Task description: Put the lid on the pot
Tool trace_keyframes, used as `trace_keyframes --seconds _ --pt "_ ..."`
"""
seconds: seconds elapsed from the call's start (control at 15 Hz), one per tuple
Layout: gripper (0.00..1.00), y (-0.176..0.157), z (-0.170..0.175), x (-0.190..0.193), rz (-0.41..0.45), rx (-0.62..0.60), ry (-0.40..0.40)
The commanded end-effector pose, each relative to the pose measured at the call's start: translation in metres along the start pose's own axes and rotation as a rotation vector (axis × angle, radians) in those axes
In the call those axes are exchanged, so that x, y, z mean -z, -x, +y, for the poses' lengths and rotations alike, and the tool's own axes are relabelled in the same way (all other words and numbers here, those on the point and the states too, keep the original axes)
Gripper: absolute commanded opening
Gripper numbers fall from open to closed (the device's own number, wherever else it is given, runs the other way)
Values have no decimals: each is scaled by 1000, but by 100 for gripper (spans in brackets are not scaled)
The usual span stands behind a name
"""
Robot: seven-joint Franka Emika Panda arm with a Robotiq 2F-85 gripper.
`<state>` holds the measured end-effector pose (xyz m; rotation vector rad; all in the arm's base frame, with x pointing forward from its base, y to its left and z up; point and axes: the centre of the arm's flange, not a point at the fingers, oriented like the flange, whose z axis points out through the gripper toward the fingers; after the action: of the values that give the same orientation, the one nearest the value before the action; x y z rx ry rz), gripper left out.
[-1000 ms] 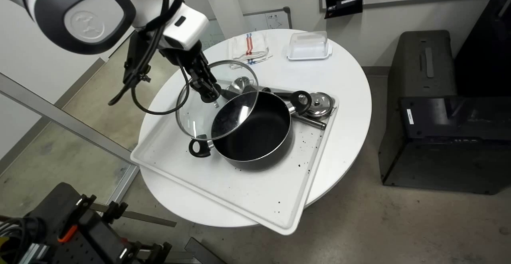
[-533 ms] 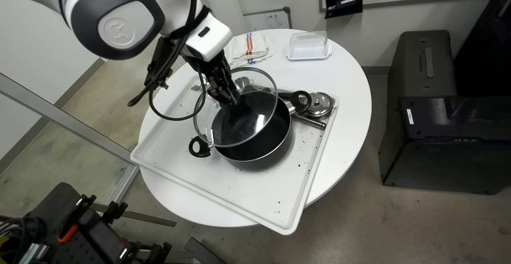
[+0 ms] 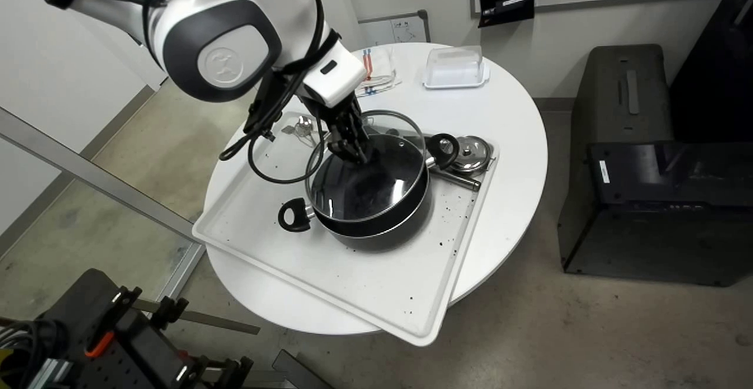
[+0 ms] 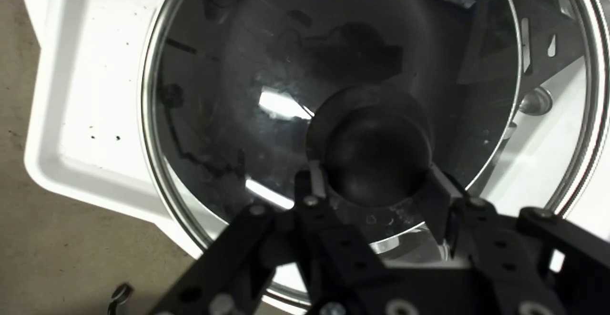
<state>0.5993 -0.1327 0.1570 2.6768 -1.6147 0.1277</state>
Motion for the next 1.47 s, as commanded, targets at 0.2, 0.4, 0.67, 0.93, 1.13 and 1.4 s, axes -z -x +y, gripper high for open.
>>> trace_keyframes --seconds 0.2,0.4,0.67,0.93,1.13,1.4 --pt "23 -8 -7 -2 -5 -45 -10" --pt "23 -3 -3 -1 -9 -39 -13" --pt "23 -1 3 -2 -11 -38 -13" --pt "23 -2 8 -8 -26 -48 -10" --pt "23 -1 10 -11 -41 -55 -11" --pt "23 2 10 -13 -49 -61 -20"
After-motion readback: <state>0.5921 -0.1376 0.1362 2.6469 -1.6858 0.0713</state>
